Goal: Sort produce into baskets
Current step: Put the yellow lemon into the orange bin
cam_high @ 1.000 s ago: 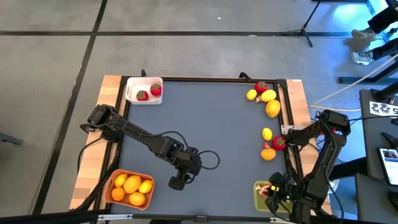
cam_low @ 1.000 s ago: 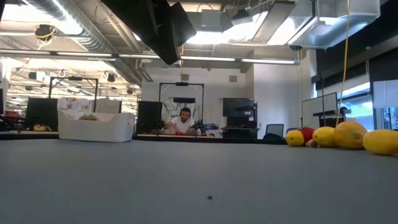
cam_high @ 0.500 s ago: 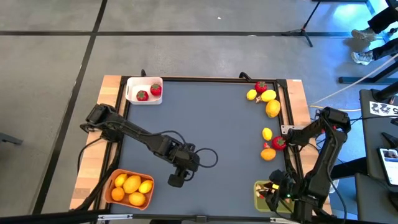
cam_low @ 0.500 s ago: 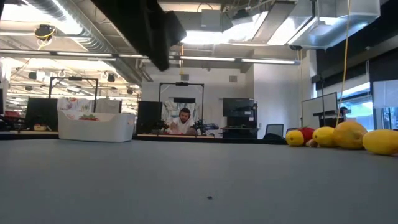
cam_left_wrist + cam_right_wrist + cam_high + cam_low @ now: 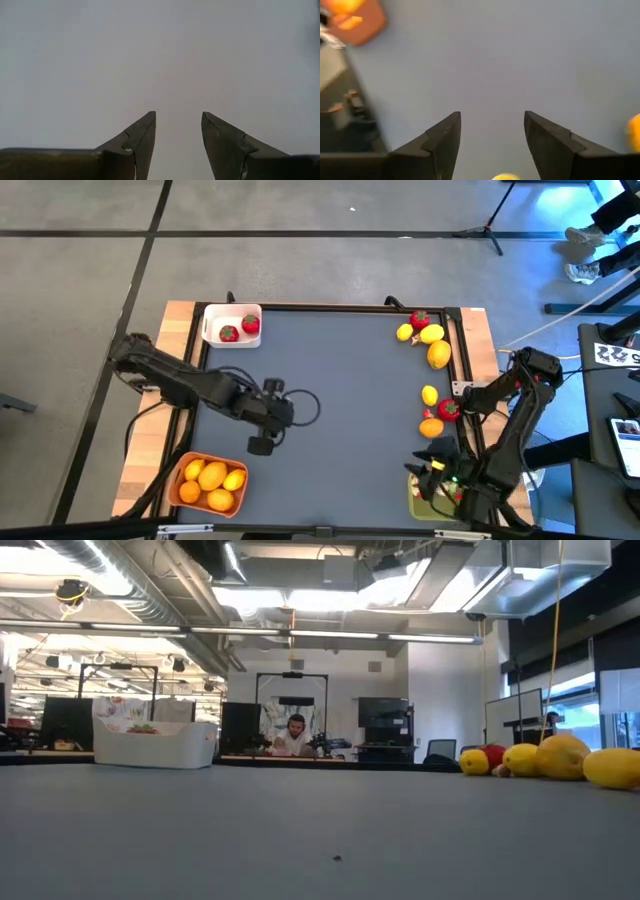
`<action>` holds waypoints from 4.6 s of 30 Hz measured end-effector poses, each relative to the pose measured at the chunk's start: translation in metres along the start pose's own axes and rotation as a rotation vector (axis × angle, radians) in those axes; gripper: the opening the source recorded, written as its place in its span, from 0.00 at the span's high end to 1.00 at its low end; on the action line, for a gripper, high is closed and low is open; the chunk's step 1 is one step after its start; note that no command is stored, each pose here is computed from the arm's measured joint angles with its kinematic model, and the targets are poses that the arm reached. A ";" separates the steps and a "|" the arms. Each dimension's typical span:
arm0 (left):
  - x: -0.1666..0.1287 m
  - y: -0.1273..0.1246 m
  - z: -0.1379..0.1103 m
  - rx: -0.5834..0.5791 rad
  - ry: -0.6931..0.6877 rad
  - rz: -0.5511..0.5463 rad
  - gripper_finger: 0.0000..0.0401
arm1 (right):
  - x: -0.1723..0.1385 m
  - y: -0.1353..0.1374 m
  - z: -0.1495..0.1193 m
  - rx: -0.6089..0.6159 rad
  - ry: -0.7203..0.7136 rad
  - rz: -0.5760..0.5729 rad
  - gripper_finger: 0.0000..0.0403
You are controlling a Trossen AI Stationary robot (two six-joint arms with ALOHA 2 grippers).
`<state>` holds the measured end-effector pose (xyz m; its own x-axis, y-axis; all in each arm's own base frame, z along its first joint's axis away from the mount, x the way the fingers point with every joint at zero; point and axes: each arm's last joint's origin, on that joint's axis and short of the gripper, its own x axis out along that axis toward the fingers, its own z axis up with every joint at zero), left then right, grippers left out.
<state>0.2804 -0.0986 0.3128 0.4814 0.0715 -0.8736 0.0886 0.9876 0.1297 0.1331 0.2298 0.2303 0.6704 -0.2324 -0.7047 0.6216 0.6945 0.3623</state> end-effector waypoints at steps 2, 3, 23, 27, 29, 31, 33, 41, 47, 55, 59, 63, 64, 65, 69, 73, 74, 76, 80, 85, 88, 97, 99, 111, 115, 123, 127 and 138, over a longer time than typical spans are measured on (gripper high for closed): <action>-0.011 0.005 -0.005 -0.005 -0.010 0.039 0.61 | 0.007 0.000 0.007 -0.010 0.009 -0.046 0.46; -0.016 0.008 -0.006 -0.008 -0.024 0.053 0.61 | 0.011 0.000 0.011 -0.022 0.016 -0.072 0.46; 0.037 0.063 -0.065 0.029 -0.364 0.206 0.61 | 0.071 -0.050 0.110 -0.183 0.389 -0.781 0.46; 0.046 0.073 -0.067 0.026 -0.410 0.247 0.61 | 0.079 -0.058 0.125 -0.227 0.542 -0.796 0.46; 0.048 0.077 -0.066 0.026 -0.438 0.268 0.61 | 0.083 -0.062 0.131 -0.250 0.616 -0.785 0.46; 0.050 0.082 -0.068 0.020 -0.449 0.285 0.61 | 0.087 -0.065 0.137 -0.272 0.678 -0.767 0.46; 0.052 0.086 -0.068 0.010 -0.472 0.303 0.61 | 0.091 -0.069 0.143 -0.285 0.737 -0.748 0.46; 0.058 0.100 -0.074 -0.015 -0.450 0.343 0.61 | 0.094 -0.066 0.143 -0.385 1.042 -0.467 0.46; 0.059 0.106 -0.075 -0.036 -0.443 0.361 0.61 | 0.087 -0.051 0.123 -0.572 1.089 -0.294 0.46; 0.059 0.108 -0.076 -0.059 -0.446 0.361 0.61 | 0.068 -0.035 0.089 -0.881 0.917 -0.289 0.46; 0.059 0.108 -0.076 -0.077 -0.450 0.356 0.61 | 0.058 -0.032 0.076 -0.963 0.896 -0.274 0.46; 0.059 0.107 -0.075 -0.074 -0.459 0.319 0.61 | 0.052 -0.030 0.067 -1.011 0.856 -0.281 0.46; 0.059 0.107 -0.075 -0.073 -0.461 0.312 0.61 | 0.051 -0.030 0.065 -1.019 0.845 -0.283 0.46; 0.059 0.106 -0.075 -0.072 -0.461 0.308 0.61 | 0.050 -0.030 0.065 -1.015 0.842 -0.286 0.46; 0.059 0.106 -0.075 -0.081 -0.463 0.304 0.61 | 0.049 -0.030 0.064 -0.920 0.828 -0.322 0.46; 0.059 0.106 -0.075 -0.084 -0.464 0.303 0.61 | 0.051 -0.029 0.065 -0.904 0.792 -0.339 0.46; 0.059 0.106 -0.075 -0.085 -0.464 0.303 0.61 | 0.051 -0.029 0.065 -0.895 0.773 -0.350 0.46; 0.059 0.106 -0.076 -0.086 -0.458 0.300 0.61 | 0.053 -0.030 0.068 -0.846 0.732 -0.381 0.46; 0.060 0.106 -0.076 -0.100 -0.451 0.294 0.61 | 0.056 -0.035 0.066 -0.766 0.737 -0.425 0.46; 0.060 0.106 -0.077 -0.109 -0.441 0.290 0.61 | 0.066 -0.049 0.053 -0.716 0.804 -0.447 0.46; 0.061 0.106 -0.078 -0.109 -0.437 0.289 0.61 | 0.069 -0.056 0.050 -0.748 0.810 -0.468 0.46; 0.061 0.106 -0.078 -0.123 -0.440 0.286 0.61 | 0.075 -0.066 0.046 -0.851 0.784 -0.479 0.46; 0.061 0.106 -0.078 -0.124 -0.440 0.286 0.61 | 0.076 -0.070 0.043 -0.847 0.819 -0.478 0.46; 0.060 0.106 -0.078 -0.129 -0.442 0.285 0.61 | 0.085 -0.086 0.033 -0.858 0.827 -0.479 0.46; 0.060 0.106 -0.078 -0.129 -0.442 0.285 0.61 | 0.089 -0.090 0.030 -0.826 0.805 -0.471 0.46; 0.060 0.106 -0.078 -0.126 -0.442 0.286 0.61 | 0.091 -0.094 0.028 -0.778 0.782 -0.499 0.57; 0.060 0.106 -0.078 -0.124 -0.442 0.287 0.61 | 0.091 -0.094 0.028 -0.773 0.784 -0.503 0.69; 0.060 0.106 -0.076 -0.116 -0.454 0.291 0.61 | 0.089 -0.089 0.031 -0.667 0.724 -0.563 0.77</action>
<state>0.2520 0.0209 0.2384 0.8017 0.3016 -0.5161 -0.1885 0.9469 0.2605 0.1504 0.1264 0.1545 -0.1627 -0.3284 -0.9304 0.2758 0.8902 -0.3625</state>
